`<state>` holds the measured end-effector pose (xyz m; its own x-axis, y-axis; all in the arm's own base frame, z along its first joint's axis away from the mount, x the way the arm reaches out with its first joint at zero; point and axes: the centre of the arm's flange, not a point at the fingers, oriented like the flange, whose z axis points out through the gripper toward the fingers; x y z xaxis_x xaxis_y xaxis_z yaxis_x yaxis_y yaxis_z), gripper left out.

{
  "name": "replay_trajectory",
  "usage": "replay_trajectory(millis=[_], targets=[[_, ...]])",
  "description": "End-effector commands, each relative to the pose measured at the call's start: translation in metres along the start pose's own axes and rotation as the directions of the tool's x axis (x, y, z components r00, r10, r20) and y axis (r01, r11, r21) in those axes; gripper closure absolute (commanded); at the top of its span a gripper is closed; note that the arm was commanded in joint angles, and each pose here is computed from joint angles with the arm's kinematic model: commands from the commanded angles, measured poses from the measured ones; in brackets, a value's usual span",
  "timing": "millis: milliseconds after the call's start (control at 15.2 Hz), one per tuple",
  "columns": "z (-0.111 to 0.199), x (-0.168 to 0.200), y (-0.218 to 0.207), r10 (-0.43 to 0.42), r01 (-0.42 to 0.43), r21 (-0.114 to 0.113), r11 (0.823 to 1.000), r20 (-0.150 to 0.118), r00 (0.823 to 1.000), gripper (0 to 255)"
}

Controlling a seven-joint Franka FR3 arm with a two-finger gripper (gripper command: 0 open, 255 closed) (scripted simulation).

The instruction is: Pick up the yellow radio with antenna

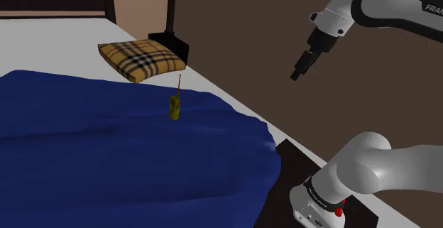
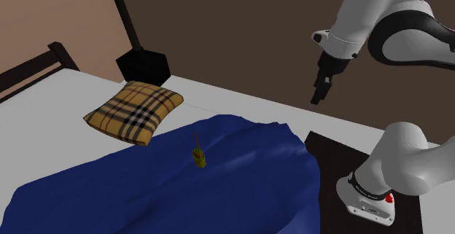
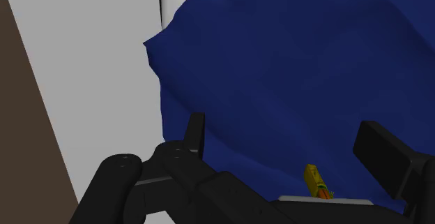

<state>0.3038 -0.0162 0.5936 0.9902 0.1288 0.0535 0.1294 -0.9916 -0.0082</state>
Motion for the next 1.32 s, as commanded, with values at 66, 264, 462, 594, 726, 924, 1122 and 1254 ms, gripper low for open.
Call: replay_trajectory(millis=[66,264,462,594,726,924,1122,1254], targets=[[0.008,0.008,-0.007,-0.001,0.0,-0.002,1.0,-0.004,1.0,0],[0.032,0.031,-0.026,-0.002,0.002,-0.008,1.0,-0.017,1.0,0],[0.056,0.054,-0.046,-0.004,0.003,-0.014,1.0,-0.031,1.0,0],[0.072,0.07,-0.059,-0.005,0.004,-0.018,1.0,-0.039,0.999,0],[0.088,0.086,-0.072,-0.006,0.005,-0.022,1.0,-0.048,0.999,0],[0.112,0.11,-0.091,-0.008,0.006,-0.028,1.0,-0.061,0.998,0],[0.135,0.134,-0.11,-0.01,0.007,-0.035,0.999,-0.074,0.997,0],[0.151,0.15,-0.123,-0.011,0.008,-0.039,0.999,-0.083,0.997,0]])
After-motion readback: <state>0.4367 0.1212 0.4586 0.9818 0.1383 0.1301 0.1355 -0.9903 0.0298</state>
